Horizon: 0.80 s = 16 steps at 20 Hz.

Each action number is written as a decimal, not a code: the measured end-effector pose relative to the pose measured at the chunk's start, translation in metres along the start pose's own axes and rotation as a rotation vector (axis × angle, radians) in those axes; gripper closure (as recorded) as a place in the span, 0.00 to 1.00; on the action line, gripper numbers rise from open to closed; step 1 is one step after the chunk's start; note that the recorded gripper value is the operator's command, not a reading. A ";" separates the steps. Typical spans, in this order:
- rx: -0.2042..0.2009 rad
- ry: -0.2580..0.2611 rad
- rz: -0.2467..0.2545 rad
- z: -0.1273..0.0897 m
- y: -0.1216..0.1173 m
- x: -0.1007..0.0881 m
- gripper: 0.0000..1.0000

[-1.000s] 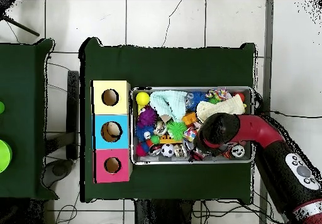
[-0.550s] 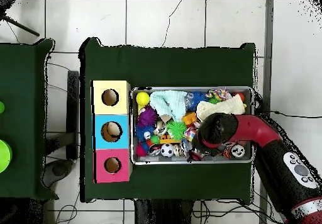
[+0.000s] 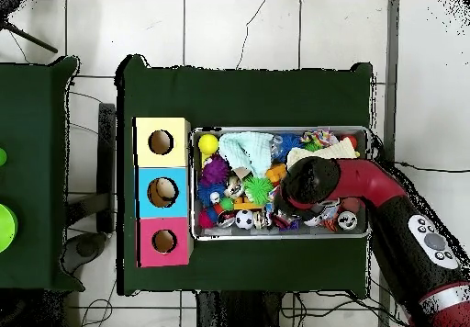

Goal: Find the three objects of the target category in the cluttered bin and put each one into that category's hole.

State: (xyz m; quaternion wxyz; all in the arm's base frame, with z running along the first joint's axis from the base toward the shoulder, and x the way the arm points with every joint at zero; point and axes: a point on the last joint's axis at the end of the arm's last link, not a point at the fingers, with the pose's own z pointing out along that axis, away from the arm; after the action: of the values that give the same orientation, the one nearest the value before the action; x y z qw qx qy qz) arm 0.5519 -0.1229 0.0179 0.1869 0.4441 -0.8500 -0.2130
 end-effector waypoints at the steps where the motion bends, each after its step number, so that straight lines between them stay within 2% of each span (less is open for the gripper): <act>1: 0.001 -0.001 0.001 -0.001 0.000 -0.001 0.00; 6: 0.010 -0.013 0.011 -0.011 -0.003 -0.003 0.00; 12: 0.084 -0.007 0.041 -0.050 -0.024 -0.007 0.00; 16: 0.122 -0.022 0.062 -0.072 -0.033 -0.008 0.00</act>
State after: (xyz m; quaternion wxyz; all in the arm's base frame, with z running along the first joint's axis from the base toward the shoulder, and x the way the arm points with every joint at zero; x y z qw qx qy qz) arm 0.6148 -0.1477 0.0596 0.1567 0.4260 -0.8766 -0.1598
